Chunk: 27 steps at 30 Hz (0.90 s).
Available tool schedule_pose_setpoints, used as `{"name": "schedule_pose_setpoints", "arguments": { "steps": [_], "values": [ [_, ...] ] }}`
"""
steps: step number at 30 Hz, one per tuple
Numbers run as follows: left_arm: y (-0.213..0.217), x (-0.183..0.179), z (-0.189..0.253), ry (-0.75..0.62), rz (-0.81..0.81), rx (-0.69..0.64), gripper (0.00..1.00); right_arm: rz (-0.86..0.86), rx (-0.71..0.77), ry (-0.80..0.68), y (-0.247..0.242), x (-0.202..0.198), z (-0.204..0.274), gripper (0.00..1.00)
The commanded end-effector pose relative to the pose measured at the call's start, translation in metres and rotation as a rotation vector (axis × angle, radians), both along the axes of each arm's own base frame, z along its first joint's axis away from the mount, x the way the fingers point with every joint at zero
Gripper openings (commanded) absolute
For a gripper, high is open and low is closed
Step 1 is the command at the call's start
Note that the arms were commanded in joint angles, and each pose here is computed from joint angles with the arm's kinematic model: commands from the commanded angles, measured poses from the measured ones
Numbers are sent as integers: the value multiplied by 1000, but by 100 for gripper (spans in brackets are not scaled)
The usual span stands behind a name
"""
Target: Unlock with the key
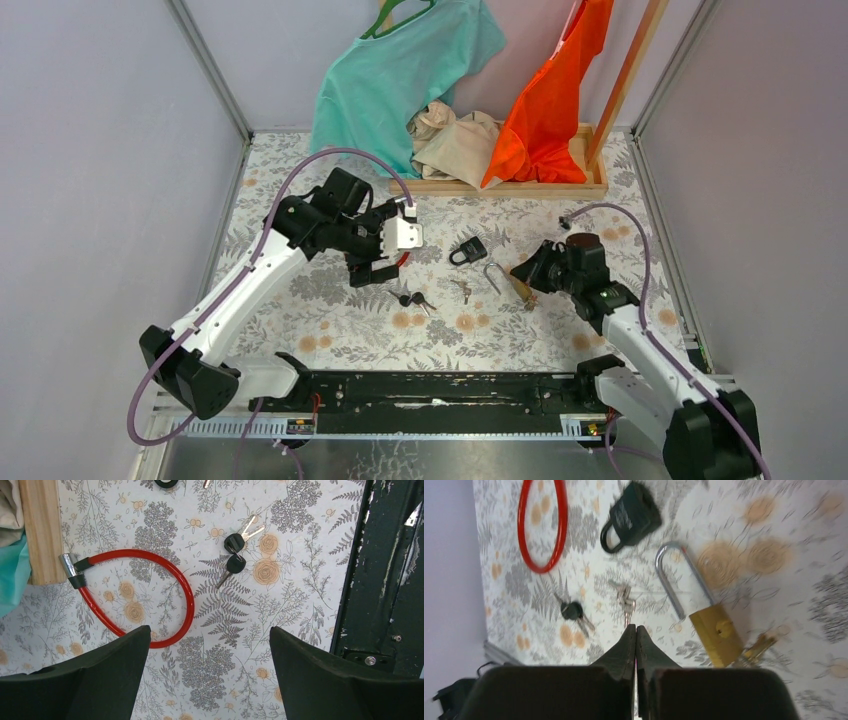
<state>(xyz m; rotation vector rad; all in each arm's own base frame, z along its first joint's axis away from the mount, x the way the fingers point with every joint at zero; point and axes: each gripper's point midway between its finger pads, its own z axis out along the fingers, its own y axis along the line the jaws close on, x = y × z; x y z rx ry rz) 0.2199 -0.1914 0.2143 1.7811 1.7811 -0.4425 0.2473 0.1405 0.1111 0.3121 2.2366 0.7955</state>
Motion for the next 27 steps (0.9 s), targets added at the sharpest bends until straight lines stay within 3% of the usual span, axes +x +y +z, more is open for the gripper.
{"name": "schedule_pose_setpoints", "arguments": {
  "steps": [1, 17, 27],
  "values": [
    [0, -2, 10, -17, -13, -18, 94, 170, 105, 90, 29, -16, -2, 0],
    [6, -1, 3, -25, -22, 0, 94, 31, 19, 249, 4, 2, -60, 0],
    [8, -3, 0, -14, -19, -2, 93, 77, 118, 207, 7, 11, -40, 0]
  ]
}}
